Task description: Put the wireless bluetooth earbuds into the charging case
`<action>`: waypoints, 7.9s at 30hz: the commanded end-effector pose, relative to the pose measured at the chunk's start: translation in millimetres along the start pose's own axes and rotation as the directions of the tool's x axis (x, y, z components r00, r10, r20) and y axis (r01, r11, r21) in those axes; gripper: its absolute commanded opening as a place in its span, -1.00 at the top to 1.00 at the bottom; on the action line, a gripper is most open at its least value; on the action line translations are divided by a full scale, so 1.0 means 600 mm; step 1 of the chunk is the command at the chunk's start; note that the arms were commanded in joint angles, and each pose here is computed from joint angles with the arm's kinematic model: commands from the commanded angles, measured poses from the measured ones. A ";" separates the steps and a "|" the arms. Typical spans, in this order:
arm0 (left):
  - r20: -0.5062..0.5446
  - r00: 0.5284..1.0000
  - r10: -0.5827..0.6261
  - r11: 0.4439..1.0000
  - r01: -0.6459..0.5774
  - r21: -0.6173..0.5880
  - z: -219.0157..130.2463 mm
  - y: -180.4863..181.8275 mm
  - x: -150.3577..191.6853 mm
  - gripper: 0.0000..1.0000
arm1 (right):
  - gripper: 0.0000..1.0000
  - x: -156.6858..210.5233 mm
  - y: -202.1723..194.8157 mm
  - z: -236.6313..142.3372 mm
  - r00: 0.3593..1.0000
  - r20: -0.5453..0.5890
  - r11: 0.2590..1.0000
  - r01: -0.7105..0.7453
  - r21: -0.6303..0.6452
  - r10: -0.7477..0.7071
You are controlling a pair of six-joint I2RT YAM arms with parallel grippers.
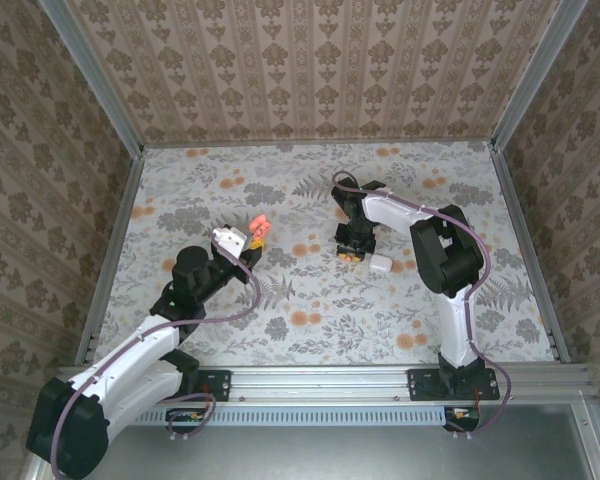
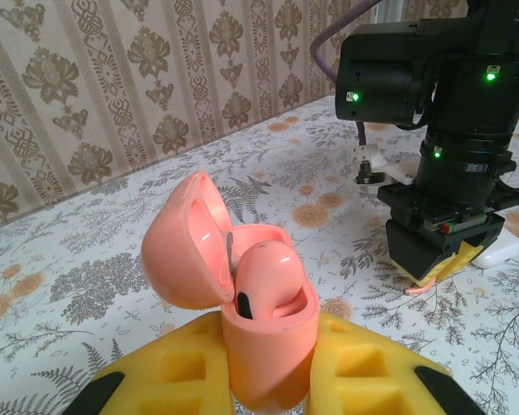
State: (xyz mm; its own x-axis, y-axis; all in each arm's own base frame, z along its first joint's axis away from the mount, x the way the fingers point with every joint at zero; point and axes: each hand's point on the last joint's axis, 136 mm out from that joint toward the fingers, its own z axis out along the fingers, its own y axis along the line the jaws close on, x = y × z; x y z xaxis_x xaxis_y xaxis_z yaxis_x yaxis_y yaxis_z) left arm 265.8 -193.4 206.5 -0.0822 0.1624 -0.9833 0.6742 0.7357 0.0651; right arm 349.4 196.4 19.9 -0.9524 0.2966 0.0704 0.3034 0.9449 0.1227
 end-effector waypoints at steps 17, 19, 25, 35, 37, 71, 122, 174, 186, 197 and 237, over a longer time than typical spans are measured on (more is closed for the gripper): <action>-0.018 0.997 -0.072 0.965 0.074 0.251 0.038 -0.060 -0.009 0.85 | 0.64 0.007 0.030 -0.175 0.807 0.409 0.885 0.466 0.001 -0.425; -0.027 0.997 -0.076 0.950 0.081 0.301 0.045 -0.072 -0.014 0.85 | 0.63 0.017 0.040 -0.205 0.721 0.483 0.832 0.553 0.029 -0.496; -0.043 0.996 -0.081 0.886 0.092 0.455 0.057 -0.114 -0.034 0.85 | 0.62 0.063 0.080 -0.293 0.379 0.672 0.614 0.776 0.143 -0.636; -0.060 0.996 -0.067 0.788 0.090 0.609 0.055 -0.165 -0.055 0.85 | 0.62 0.109 0.103 -0.376 -0.040 0.709 0.376 0.826 0.420 -0.704; -0.069 0.996 -0.065 0.775 0.094 0.625 0.055 -0.170 -0.055 0.85 | 0.62 0.110 0.103 -0.389 -0.093 0.698 0.359 0.804 0.473 -0.710; -0.088 0.989 -0.117 0.752 0.146 0.643 0.058 -0.172 -0.087 0.85 | 0.65 0.129 0.131 -0.381 -0.405 0.348 0.006 0.645 0.764 -0.845; -0.039 0.995 -0.087 0.768 0.092 0.634 0.056 -0.175 -0.112 0.85 | 0.44 0.172 0.128 -0.330 -0.446 0.271 -0.136 0.692 0.709 -0.853; 0.084 0.996 -0.032 0.740 -0.032 0.672 0.031 -0.193 -0.105 0.86 | -0.65 0.236 0.150 -0.384 -0.157 0.871 -0.168 0.982 0.088 -0.465; -0.056 0.990 -0.126 0.779 0.134 0.613 0.070 -0.172 -0.075 0.85 | 0.03 0.261 0.092 -0.394 -0.159 0.908 -0.205 0.975 0.084 -0.388; -0.539 0.732 -0.417 0.688 0.642 0.339 0.168 -0.156 0.048 0.85 | -0.21 0.085 0.003 -0.318 0.509 0.787 0.508 0.808 -0.298 -0.348; -0.393 0.902 -0.179 0.663 -0.184 -0.725 -0.021 0.311 0.119 -1.00 | -1.00 -0.111 -0.328 -0.215 0.336 0.921 0.971 0.194 0.140 -0.199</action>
State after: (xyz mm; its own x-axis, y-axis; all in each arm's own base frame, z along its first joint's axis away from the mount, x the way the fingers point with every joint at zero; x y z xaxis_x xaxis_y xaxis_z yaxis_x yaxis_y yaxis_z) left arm 365.6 -76.2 159.3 -0.5246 0.1466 -0.8387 0.0413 0.9883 0.1469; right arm 333.6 -30.9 93.9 -0.4963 0.1205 -0.8598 0.1756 0.9838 0.0366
